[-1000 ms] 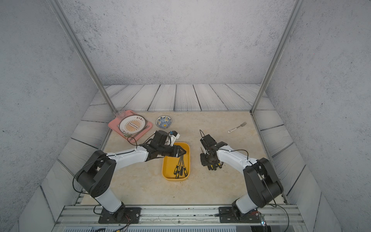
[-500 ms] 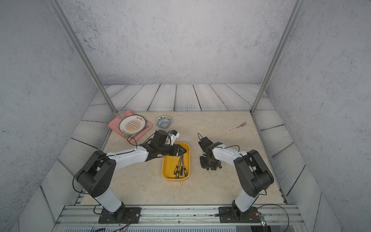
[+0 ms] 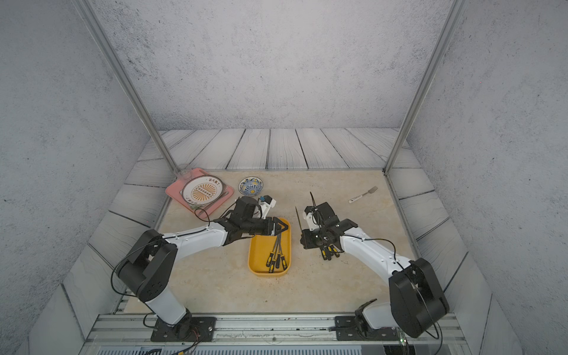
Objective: Put the file tool into the storage box
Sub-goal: Pick up the file tool from the center of the board, then place the file tool in the storage box.
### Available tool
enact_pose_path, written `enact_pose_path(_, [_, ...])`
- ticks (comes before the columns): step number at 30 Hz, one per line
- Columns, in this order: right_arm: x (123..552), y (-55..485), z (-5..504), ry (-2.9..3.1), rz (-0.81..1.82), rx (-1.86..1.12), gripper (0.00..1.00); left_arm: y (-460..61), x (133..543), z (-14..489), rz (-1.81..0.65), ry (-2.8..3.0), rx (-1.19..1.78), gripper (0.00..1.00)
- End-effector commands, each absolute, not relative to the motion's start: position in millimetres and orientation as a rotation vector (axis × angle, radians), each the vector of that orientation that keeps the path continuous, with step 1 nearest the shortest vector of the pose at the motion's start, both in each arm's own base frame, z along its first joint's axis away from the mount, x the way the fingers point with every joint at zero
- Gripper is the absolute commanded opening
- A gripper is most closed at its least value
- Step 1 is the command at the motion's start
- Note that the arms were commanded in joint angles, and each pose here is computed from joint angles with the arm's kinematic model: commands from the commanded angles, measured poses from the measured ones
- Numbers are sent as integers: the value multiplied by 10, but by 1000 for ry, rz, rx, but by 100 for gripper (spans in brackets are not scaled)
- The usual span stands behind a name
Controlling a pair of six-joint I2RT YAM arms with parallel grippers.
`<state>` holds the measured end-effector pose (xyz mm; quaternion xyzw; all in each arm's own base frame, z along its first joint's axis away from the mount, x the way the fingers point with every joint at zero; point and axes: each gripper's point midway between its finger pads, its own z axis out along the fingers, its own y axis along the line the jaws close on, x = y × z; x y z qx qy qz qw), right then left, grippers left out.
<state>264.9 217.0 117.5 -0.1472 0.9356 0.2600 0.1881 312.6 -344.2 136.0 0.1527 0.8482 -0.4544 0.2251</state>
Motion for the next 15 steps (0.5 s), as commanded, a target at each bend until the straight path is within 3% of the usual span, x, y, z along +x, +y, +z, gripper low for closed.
enact_pose_path(1, [2530, 2401, 1371, 2565, 957, -502, 0, -3558, 3171, 1533, -1317, 2277, 442, 54])
enact_pose_path(11, [2465, 2533, 1622, 2471, 1086, -561, 0, -3634, 3207, 1497, -1374, 2266, 414, 54])
enact_pose_path(15, [2405, 2601, 1724, 2410, 1153, -608, 0, -3659, 3239, 1455, -1388, 2271, 396, 49])
